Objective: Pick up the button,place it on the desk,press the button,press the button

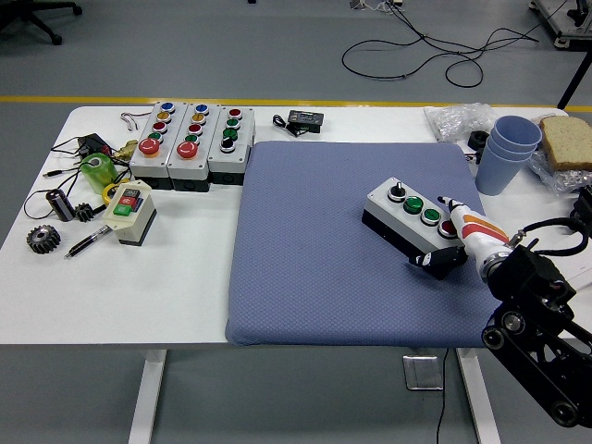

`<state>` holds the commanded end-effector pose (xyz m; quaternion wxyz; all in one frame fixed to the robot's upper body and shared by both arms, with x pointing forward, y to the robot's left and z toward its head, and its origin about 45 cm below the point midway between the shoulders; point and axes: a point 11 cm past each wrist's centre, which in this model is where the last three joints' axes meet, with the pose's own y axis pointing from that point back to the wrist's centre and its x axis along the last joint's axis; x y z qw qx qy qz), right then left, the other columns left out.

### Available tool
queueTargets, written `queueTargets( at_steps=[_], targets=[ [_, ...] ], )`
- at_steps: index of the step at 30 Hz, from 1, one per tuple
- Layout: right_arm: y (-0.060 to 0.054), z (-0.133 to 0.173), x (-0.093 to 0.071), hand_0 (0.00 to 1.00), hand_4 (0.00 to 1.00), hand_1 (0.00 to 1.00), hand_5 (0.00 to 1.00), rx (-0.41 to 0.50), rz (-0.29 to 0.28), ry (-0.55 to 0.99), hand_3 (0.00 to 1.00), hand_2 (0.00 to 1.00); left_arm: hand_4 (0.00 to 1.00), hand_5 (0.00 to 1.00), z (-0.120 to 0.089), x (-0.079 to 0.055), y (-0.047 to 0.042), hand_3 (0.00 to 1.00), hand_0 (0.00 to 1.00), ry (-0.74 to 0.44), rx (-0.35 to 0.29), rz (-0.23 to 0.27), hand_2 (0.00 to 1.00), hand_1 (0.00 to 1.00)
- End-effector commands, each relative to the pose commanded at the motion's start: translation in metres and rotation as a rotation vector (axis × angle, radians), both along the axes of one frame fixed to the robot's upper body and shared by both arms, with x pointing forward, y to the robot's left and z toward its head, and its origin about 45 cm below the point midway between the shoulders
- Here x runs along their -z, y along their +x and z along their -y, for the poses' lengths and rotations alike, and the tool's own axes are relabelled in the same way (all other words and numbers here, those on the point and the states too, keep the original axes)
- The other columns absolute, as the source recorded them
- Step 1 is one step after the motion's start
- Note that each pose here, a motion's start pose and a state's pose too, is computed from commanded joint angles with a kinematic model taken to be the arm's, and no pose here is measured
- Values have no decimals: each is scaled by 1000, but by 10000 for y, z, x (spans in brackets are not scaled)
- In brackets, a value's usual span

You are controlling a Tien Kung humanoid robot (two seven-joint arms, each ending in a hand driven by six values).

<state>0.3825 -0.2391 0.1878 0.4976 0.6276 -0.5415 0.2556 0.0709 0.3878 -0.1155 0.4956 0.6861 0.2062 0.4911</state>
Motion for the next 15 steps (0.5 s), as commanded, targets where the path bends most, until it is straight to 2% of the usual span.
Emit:
queueTargets(
  at_steps=[1, 6, 7, 12, 13, 15],
  targets=[
    [6, 2, -7, 632, 986, 635, 227, -4, 1, -10, 982, 802, 341, 666, 0, 0, 0, 541, 594, 0, 0, 0, 671, 632],
    [29, -5, -57, 632, 986, 635, 227, -20, 26, -58, 982, 802, 341, 666, 2, 1, 0, 541, 594, -1, 1, 0, 671, 632],
    [40, -3, -79, 341, 906, 362, 199, -22, 37, -71, 642, 524, 341, 666, 2, 0, 1, 541, 595, -1, 0, 0, 671, 632],
    [63, -9, -88, 341, 906, 362, 199, -39, 37, -112, 642, 524, 341, 666, 2, 0, 1, 541, 595, -1, 1, 0, 671, 632],
    [67, -8, -80, 224, 871, 260, 224, -43, 28, -116, 563, 461, 341, 665, 1, 0, 1, 541, 595, -1, 1, 0, 671, 632],
    [75, -1, -59, 224, 871, 260, 224, -53, 4, -127, 563, 461, 341, 665, 1, 0, 1, 541, 595, -1, 1, 0, 671, 632]
  ],
)
